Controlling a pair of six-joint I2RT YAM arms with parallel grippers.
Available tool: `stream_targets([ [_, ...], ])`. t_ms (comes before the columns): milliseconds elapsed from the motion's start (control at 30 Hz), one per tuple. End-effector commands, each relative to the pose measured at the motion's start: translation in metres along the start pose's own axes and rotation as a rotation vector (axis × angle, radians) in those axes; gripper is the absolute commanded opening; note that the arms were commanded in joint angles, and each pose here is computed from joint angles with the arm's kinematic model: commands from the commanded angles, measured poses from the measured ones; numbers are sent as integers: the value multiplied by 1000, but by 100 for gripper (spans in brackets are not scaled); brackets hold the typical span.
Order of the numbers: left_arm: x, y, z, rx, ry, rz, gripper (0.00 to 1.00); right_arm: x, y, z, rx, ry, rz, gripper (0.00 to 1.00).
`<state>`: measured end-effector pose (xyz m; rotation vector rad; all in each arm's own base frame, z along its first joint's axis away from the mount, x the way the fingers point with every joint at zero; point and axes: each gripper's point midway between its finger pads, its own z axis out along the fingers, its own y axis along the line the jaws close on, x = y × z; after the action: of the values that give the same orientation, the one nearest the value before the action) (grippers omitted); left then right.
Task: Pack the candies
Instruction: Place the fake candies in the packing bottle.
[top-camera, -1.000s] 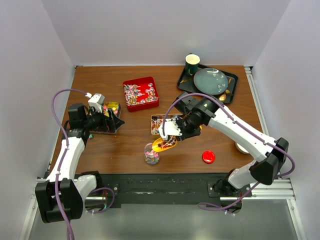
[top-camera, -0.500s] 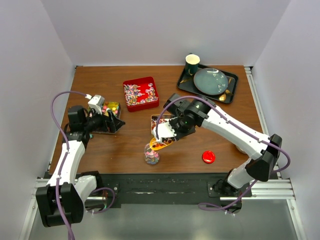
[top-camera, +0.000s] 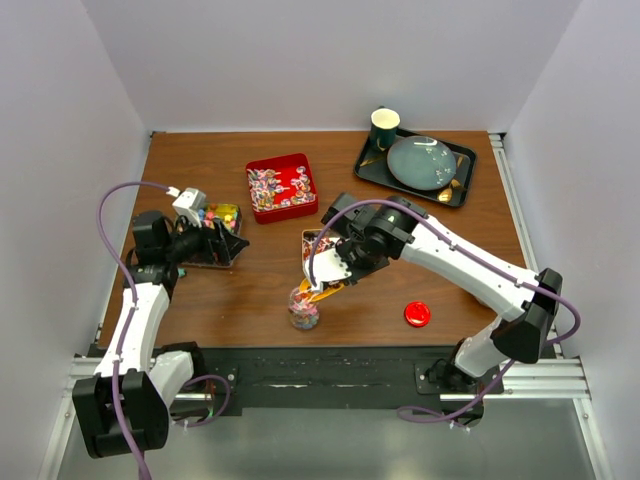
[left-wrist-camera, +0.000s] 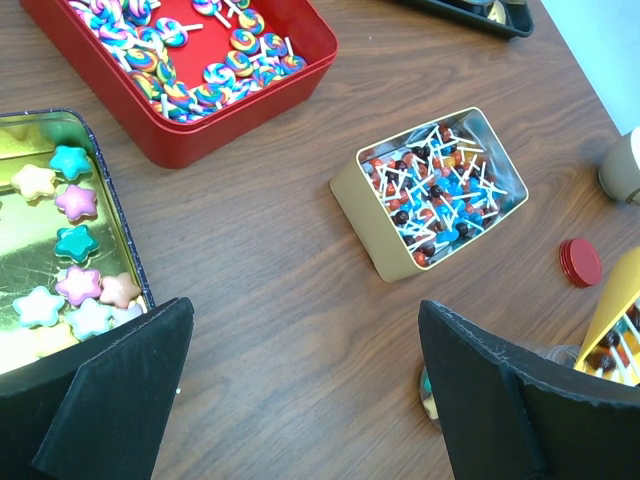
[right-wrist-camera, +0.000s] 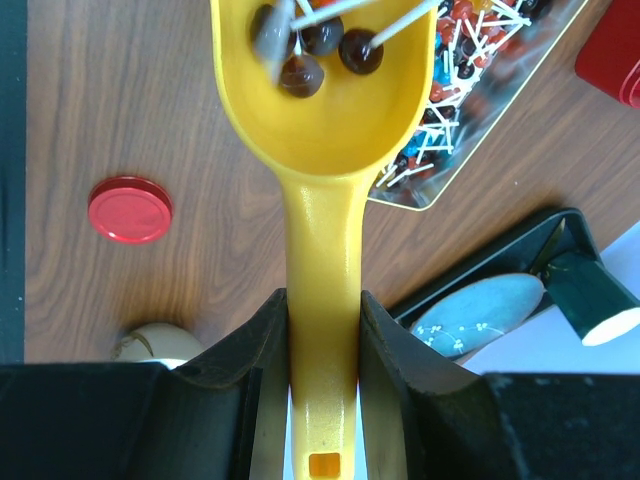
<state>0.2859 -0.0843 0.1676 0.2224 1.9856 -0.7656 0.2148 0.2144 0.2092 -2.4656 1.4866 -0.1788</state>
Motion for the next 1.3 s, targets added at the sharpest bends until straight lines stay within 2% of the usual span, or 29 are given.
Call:
stream_targets([
  [0,-7,-3,-2,17,-37,9,100,14,10,-18,-21,75,-44,0],
  [933,-12,-4,-2,20,-61,12,100,27,8,-34,3,228,-144,0],
  [1267,-16,-9,-3,47,-70,25,100,23,4,-40,29,244,-159,0],
])
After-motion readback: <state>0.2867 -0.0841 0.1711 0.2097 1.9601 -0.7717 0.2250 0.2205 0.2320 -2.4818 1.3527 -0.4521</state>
